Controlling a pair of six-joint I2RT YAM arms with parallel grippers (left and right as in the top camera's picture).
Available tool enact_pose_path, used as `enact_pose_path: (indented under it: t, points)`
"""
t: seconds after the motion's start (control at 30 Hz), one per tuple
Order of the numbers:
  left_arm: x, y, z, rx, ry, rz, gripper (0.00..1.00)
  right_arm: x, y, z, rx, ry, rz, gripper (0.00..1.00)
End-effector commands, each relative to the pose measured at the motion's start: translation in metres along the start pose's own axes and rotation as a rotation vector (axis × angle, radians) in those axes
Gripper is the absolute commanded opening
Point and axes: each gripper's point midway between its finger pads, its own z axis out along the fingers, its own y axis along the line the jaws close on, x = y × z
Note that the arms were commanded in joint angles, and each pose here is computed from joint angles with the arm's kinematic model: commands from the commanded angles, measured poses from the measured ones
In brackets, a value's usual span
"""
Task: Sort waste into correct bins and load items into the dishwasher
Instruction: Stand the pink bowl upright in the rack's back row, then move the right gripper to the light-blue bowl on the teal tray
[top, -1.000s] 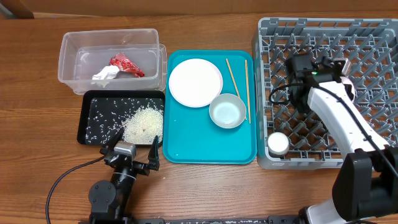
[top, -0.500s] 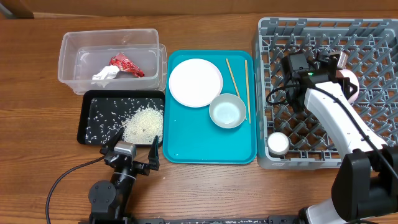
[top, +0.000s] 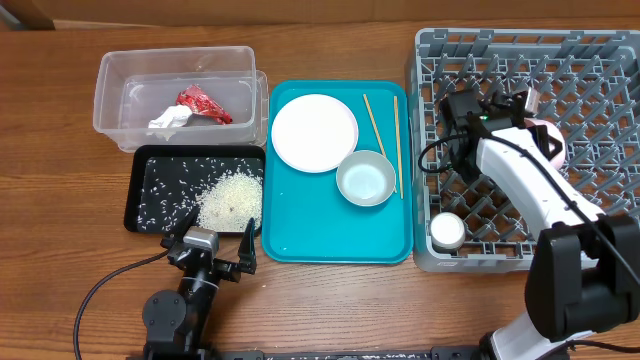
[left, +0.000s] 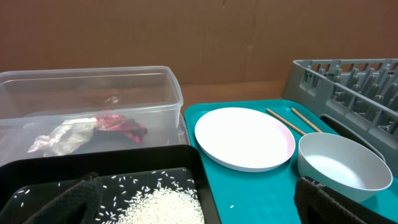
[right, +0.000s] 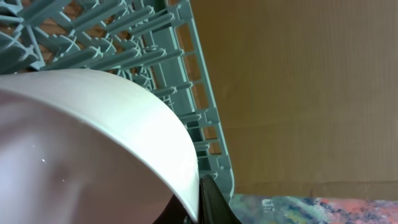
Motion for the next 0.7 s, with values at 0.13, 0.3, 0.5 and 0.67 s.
enact_pose_path:
  t: [0.13, 0.3, 0.5, 0.67]
  points:
    - [0.001, 0.0, 0.0, 0.005, -0.007, 0.016, 1.0, -0.008, -0.01, 0.002, 0.101, -0.038, 0.014, 0.04]
    - [0.001, 0.0, 0.0, 0.006, -0.007, 0.016, 1.0, -0.004, -0.012, 0.011, 0.095, -0.01, 0.033, 0.04]
    - [0.001, 0.0, 0.0, 0.005, -0.007, 0.016, 1.0, -0.005, -0.006, 0.012, 0.062, -0.002, 0.057, 0.04]
    - [0.001, 0.0, 0.0, 0.006, -0.007, 0.016, 1.0, 0.002, 0.017, 0.001, -0.055, 0.015, -0.016, 0.04]
